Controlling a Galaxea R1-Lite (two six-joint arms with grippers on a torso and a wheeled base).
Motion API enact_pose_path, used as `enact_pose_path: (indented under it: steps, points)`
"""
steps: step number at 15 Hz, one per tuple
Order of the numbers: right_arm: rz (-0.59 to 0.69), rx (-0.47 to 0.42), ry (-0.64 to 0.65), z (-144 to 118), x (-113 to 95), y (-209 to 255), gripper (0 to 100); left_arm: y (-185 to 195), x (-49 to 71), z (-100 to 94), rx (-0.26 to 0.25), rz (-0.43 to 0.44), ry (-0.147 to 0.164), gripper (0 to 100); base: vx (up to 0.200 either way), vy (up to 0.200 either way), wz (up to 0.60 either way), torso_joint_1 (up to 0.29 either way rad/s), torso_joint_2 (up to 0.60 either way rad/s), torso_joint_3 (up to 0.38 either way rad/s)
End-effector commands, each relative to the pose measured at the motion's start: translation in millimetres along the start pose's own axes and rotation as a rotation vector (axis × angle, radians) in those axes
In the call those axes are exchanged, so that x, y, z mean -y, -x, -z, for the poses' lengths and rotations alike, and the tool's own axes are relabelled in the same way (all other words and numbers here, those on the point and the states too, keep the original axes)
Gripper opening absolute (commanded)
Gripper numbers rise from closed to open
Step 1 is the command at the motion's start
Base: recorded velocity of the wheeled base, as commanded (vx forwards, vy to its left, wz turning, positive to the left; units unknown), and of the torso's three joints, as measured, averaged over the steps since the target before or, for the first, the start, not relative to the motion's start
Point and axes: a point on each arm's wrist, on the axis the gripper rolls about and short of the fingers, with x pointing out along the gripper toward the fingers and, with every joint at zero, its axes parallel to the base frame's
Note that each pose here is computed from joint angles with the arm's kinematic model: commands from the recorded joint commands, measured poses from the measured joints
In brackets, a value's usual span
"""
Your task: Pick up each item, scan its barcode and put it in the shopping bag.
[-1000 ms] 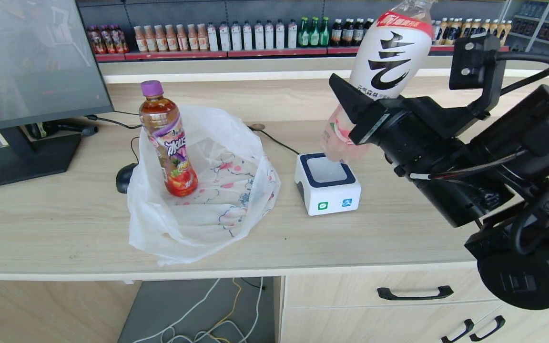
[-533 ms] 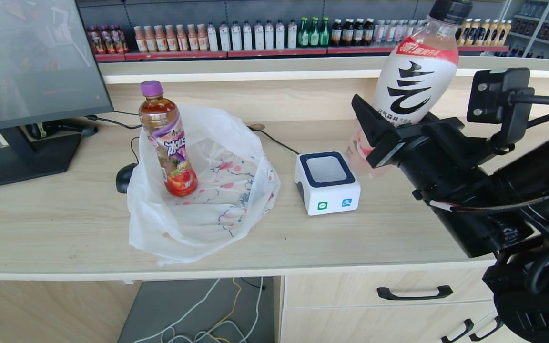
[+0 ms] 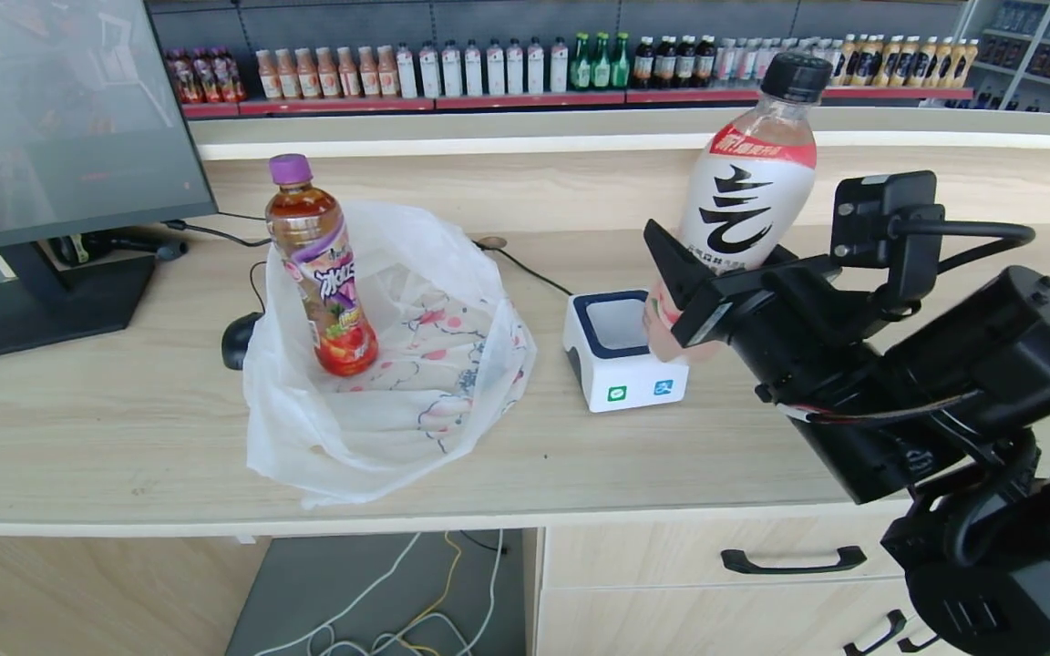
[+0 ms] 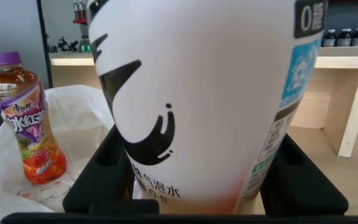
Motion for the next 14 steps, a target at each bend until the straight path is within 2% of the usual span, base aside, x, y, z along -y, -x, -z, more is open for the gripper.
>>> enact_pose_path:
  steps: [1, 5, 8, 14]
  points:
    - [-0.002, 0.001, -0.001, 3, -2, -4, 0, 0, 0.0, 0.0, 0.001, -0.001, 0.0, 100, 0.0, 0.0, 0.0, 0.0, 0.0, 0.0]
    - [0.012, 0.038, -0.004, -1, -1, -13, 0, 0, 0.0, 0.0, 0.001, -0.001, 0.0, 100, 0.0, 0.0, 0.0, 0.0, 0.0, 0.0]
    - [0.054, 0.044, -0.036, -3, 0, -14, 0, 0, 0.0, 0.0, 0.001, -0.001, 0.0, 100, 0.0, 0.2, 0.0, -0.001, -0.01, 0.002]
    - [0.056, 0.045, -0.044, -4, 0, -14, 0, 0, 0.0, 0.0, 0.001, -0.001, 0.0, 100, 0.0, 0.2, 0.0, 0.002, 0.0, 0.0]
